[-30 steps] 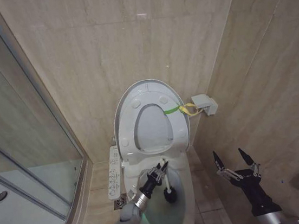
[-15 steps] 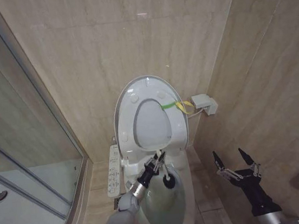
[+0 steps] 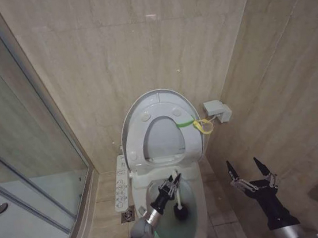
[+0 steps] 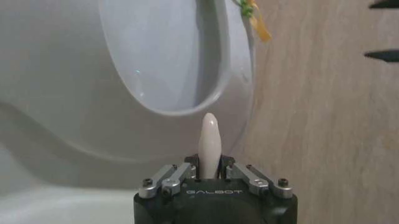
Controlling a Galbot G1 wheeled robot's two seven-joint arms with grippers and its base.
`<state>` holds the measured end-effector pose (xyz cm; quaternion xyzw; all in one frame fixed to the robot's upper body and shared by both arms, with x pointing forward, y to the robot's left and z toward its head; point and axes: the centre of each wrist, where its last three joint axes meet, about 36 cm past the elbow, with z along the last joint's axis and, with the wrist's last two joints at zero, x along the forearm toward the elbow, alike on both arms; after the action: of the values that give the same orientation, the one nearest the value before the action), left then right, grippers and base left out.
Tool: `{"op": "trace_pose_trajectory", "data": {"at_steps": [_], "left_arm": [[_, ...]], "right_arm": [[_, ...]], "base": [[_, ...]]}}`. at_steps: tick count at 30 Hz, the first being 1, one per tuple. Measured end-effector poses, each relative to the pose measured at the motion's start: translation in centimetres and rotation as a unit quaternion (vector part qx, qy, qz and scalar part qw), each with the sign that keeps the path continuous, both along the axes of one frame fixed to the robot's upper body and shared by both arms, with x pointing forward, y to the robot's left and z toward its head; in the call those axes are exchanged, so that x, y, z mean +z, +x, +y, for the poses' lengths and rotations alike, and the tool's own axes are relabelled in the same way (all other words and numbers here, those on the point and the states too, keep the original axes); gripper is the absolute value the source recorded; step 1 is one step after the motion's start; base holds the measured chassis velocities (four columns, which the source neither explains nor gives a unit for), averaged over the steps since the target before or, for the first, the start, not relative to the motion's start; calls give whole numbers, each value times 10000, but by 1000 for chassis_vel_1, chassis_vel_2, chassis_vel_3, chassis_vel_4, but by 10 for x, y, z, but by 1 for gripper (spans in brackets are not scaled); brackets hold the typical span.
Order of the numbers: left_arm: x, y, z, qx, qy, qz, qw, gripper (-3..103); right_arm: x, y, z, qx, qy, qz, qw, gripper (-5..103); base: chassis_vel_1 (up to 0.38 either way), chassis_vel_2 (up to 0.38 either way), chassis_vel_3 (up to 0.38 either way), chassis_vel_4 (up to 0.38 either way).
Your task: Open the toilet lid, clean the toilet bowl with a toilet brush, close the toilet lid, and flush.
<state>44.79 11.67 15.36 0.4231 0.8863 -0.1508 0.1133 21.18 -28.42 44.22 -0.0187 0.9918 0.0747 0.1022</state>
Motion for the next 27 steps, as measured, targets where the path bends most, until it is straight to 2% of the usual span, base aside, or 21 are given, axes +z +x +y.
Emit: {"op": "trace_pose_trajectory", "data": {"at_steps": [4,18,25,27], "left_arm": [[-6,-7,14,-74,167,-80,9998,21],[-3,-45,56,-58,347,3,9994,21],[4,-48,68,147,311,12,9994,21],[11,-37,66,266,219,-35,9994,21]], "right_arm": [[0,0,0,-1,0,0,10000,100],[0,0,0,0,0,0,10000,100],[0,0,0,0,0,0,10000,100],[0,0,0,0,0,0,10000,100]], "base": [[0,0,0,0],[0,0,0,0],[0,0,0,0],[0,0,0,0]]}}
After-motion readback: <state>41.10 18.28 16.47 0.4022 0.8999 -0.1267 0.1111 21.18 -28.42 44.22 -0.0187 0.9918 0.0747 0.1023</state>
